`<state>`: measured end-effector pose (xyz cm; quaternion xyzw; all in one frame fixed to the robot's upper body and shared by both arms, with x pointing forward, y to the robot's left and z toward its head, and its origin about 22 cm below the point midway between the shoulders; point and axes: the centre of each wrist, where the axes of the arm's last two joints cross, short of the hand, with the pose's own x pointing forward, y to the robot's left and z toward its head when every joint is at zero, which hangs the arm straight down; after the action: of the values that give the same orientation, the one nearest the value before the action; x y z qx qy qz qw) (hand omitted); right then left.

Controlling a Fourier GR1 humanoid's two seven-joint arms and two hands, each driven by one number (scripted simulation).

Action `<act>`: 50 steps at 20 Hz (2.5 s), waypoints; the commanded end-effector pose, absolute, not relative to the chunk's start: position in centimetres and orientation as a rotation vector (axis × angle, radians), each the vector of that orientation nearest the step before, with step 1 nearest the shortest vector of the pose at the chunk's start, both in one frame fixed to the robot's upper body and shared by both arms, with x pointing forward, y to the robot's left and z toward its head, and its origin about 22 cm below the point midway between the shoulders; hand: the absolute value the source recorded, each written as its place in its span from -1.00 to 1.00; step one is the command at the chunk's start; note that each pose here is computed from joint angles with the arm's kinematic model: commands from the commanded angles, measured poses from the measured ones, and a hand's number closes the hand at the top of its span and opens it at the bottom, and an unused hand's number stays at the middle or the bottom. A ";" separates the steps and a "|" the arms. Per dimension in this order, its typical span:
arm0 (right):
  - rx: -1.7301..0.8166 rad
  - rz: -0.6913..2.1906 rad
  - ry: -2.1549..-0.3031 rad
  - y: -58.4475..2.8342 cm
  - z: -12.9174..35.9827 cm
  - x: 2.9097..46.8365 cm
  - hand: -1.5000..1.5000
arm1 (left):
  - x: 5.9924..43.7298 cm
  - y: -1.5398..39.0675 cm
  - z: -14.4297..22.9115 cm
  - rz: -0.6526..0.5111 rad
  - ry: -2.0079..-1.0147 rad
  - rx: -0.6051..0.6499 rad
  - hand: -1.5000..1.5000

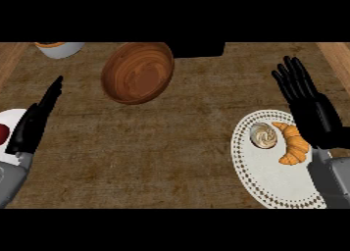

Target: Pick the croissant from the placemat and place it in the bowl

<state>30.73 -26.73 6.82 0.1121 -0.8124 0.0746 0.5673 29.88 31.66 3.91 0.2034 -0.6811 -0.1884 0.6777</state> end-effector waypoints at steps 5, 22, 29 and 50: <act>-0.030 0.378 -1.524 -31.0 1.4 26.5 1.00 | 29.9 26.4 4.5 -0.184 -1.634 0.211 0.00; -0.824 0.074 -1.799 -33.7 4.1 20.0 -1.00 | 26.8 22.7 1.9 -0.121 -1.608 0.077 0.00; -0.790 0.132 -1.571 -33.6 9.5 20.6 -1.00 | 28.5 19.9 2.2 -0.110 -1.606 0.087 0.00; -0.602 0.304 -1.225 -34.0 3.7 21.8 -1.00 | 28.4 21.5 1.6 -0.123 -1.592 0.054 0.00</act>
<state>22.24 -33.79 5.96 -0.2889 -0.5606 0.1349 0.7643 27.80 21.50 2.31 0.0283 -0.7152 -0.0521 0.6964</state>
